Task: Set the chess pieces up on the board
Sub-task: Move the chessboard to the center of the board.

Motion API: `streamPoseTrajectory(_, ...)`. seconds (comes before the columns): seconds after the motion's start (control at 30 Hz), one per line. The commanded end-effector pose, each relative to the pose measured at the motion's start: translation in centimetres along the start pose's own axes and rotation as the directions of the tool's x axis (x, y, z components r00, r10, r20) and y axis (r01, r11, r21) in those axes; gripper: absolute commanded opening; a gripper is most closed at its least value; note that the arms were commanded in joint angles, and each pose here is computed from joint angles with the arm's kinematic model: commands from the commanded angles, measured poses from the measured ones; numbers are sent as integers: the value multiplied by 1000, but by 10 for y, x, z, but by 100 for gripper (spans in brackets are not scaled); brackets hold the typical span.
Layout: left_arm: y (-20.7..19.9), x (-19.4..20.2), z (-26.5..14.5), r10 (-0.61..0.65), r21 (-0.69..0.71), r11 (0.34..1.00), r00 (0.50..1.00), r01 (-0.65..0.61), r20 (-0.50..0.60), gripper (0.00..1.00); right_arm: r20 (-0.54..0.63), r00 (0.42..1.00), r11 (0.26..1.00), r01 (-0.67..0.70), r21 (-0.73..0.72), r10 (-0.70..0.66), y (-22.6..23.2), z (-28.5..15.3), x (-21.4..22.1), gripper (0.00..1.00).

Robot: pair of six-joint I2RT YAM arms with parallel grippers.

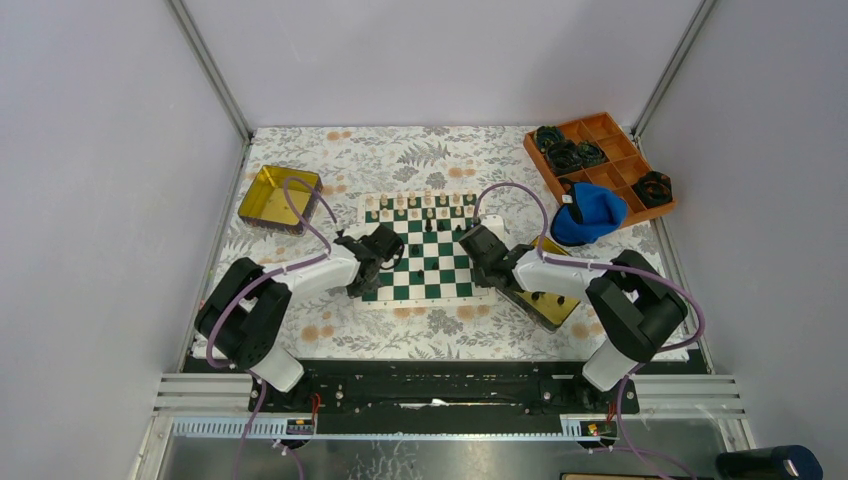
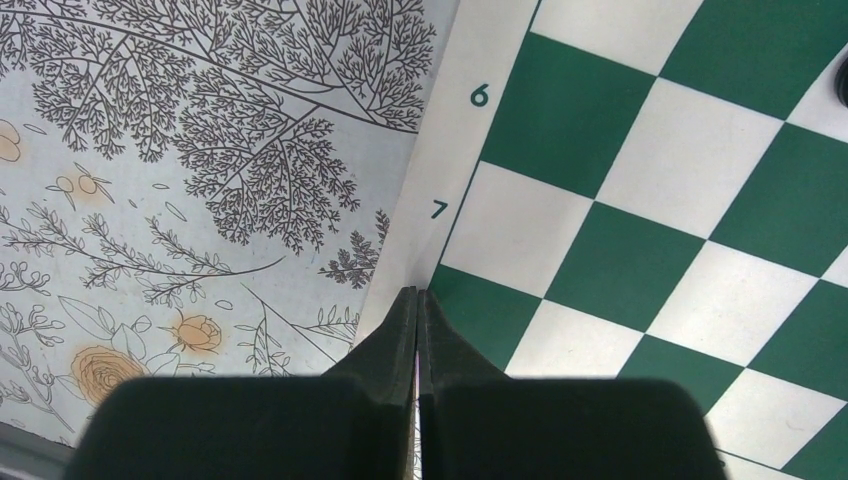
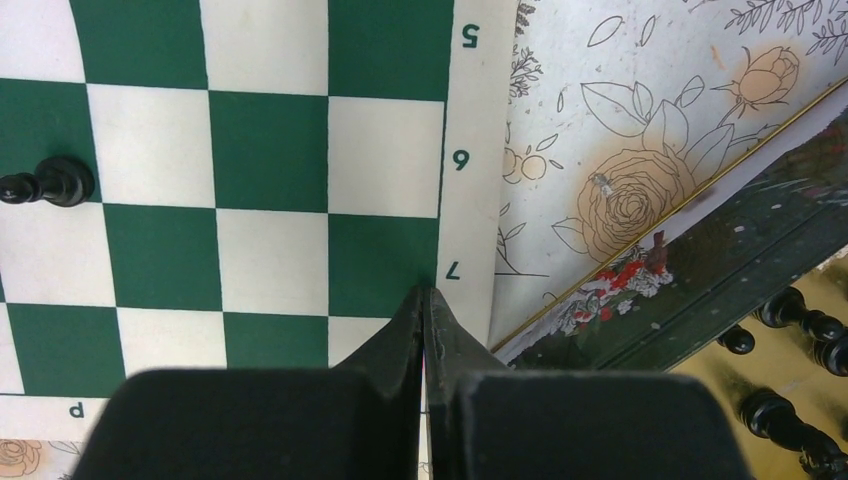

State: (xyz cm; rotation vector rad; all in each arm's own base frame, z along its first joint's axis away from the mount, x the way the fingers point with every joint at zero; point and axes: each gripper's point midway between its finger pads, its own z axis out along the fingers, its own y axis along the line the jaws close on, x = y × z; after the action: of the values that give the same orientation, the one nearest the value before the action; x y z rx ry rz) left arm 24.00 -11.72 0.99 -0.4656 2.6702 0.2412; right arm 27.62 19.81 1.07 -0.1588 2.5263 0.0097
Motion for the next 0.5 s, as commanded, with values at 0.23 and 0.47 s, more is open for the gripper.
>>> streamPoseTrajectory(0.23,13,1,2,-4,-74,997,1000,5,10,2,-154,985,997,78,23,-73,-18,-8,50,4)
streamPoseTrajectory(0.47,11,-9,-4,-6,-79,997,1000,9,28,12,-125,989,997,80,20,-77,-16,-14,36,25)
